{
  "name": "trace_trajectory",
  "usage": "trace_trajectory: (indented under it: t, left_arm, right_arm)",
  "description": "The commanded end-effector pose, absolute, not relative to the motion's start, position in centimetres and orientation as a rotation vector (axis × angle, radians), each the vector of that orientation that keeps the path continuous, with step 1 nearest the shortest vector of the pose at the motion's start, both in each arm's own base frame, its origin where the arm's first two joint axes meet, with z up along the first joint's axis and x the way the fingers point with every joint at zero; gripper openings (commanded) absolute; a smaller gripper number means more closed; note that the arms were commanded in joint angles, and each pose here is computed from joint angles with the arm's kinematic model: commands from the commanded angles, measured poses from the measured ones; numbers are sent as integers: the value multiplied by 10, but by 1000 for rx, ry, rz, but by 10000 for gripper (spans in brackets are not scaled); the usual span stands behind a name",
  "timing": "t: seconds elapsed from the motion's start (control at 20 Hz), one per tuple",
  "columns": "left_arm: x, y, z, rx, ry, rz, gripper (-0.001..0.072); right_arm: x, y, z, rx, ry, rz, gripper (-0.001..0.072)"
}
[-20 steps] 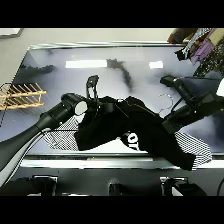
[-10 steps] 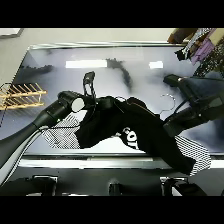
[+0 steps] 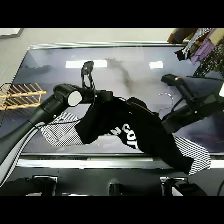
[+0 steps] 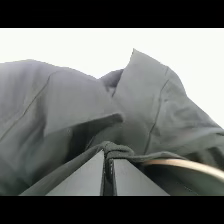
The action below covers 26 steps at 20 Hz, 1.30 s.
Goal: Fold the clothes and pants, and hang the long-sleeved shirts on hangers.
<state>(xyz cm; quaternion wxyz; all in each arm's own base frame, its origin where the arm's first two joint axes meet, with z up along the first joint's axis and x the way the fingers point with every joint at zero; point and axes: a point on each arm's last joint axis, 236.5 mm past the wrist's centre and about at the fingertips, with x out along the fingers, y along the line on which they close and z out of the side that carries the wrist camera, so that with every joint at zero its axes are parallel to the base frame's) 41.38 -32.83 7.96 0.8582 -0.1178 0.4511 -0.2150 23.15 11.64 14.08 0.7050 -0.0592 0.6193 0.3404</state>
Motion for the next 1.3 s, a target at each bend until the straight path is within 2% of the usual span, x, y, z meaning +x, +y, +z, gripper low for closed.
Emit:
trace_trajectory:
  t: [0.0, 0.2, 0.4, 0.75, 0.9, 1.05, 1.2, 1.25]
  left_arm:
    - [420, -334, 101, -216, 891, -494, 20]
    - [424, -337, 122, -202, 849, -520, 20]
    - [419, -335, 149, -187, 832, -539, 20]
    - [361, -301, 169, -44, 966, -568, 21]
    - [332, -316, 167, -55, 1036, -686, 24]
    - [321, -326, 159, -78, 1069, -739, 128]
    - [326, -323, 158, -66, 1054, -741, 142]
    - [330, -318, 159, -73, 1056, -728, 227]
  right_arm:
    - [240, 118, 133, -139, 1384, 777, 23]
    - [245, 127, 124, -177, 1388, 837, 23]
    - [267, 158, 104, -329, 1314, 879, 23]
    - [296, 200, 94, -463, 1136, 980, 24]
    - [311, 210, 101, -480, 1030, 998, 25]
    - [305, 216, 103, -511, 1000, 1070, 25]
    - [294, 216, 102, -546, 1010, 1130, 24]
    - [292, 215, 101, -556, 1012, 1142, 24]
